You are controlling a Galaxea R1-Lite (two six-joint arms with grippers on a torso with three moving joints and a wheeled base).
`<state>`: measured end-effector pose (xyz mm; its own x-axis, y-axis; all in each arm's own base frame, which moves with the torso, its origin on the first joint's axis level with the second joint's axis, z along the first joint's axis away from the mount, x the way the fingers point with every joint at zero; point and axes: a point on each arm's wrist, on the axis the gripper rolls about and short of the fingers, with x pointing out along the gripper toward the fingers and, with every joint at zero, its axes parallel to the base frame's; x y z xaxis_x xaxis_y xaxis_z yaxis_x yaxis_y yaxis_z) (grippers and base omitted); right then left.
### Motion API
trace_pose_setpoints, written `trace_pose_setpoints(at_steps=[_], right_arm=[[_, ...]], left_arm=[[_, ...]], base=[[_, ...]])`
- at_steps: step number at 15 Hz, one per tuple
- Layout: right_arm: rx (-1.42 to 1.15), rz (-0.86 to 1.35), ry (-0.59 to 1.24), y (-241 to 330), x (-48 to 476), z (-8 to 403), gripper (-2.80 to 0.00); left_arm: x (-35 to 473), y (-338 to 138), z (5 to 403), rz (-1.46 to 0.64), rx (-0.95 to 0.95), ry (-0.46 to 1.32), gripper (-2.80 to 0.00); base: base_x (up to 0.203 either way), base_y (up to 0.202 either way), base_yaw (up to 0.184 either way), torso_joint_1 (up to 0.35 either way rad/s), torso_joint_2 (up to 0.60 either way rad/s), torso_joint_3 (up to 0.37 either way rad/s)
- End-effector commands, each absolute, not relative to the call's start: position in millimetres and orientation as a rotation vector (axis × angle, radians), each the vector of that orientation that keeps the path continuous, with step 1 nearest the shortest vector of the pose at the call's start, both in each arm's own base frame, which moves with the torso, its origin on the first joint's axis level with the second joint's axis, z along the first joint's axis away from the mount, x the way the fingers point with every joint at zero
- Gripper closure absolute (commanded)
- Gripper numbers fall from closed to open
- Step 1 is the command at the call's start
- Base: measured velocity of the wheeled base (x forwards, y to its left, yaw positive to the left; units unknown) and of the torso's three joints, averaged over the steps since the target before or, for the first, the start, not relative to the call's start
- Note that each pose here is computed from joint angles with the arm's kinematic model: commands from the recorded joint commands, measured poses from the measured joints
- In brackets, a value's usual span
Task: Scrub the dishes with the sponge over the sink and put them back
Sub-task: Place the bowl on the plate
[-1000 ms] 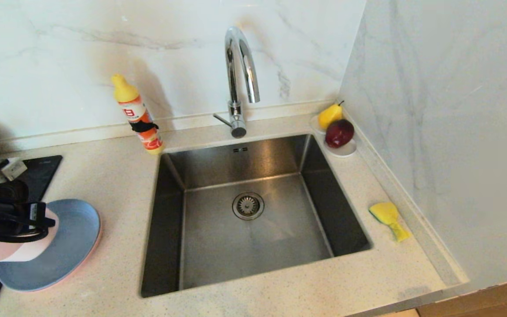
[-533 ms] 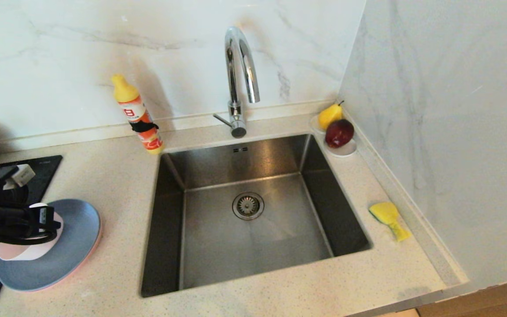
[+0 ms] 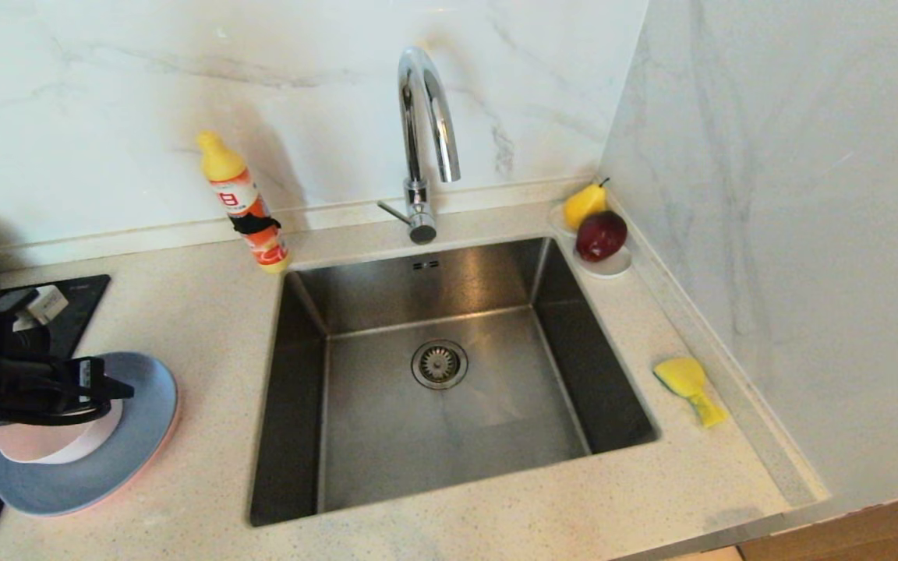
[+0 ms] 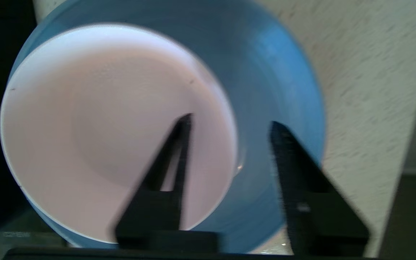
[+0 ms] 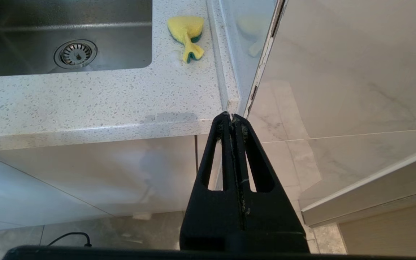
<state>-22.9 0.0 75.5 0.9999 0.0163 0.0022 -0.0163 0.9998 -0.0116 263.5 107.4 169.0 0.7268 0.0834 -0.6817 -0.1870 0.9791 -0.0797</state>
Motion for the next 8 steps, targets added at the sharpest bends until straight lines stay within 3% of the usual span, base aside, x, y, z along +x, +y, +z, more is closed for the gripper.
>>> trace_pose_setpoints(at_steps=[1, 5, 6, 8], right_arm=[[-0.012, 0.017, -0.003, 0, -23, 76, 0.0], [-0.012, 0.017, -0.003, 0, -23, 76, 0.0], [-0.012, 0.017, -0.003, 0, -23, 76, 0.0], [-0.012, 0.017, -0.003, 0, -23, 76, 0.0]], left_arm=[[264, 106, 179, 0.155, -0.159, 0.706, -2.8], [261, 105, 226, 0.192, -0.193, 0.563, -2.8], [260, 106, 237, 0.201, -0.201, 0.55, 0.0], [258, 111, 259, 0.235, -0.226, 0.533, 0.0]], base=[[0.0, 0.0, 0.0, 0.0, 0.0, 0.0], [0.0, 0.0, 0.0, 0.0, 0.0, 0.0], [0.0, 0.0, 0.0, 0.0, 0.0, 0.0], [0.0, 0.0, 0.0, 0.0, 0.0, 0.0]])
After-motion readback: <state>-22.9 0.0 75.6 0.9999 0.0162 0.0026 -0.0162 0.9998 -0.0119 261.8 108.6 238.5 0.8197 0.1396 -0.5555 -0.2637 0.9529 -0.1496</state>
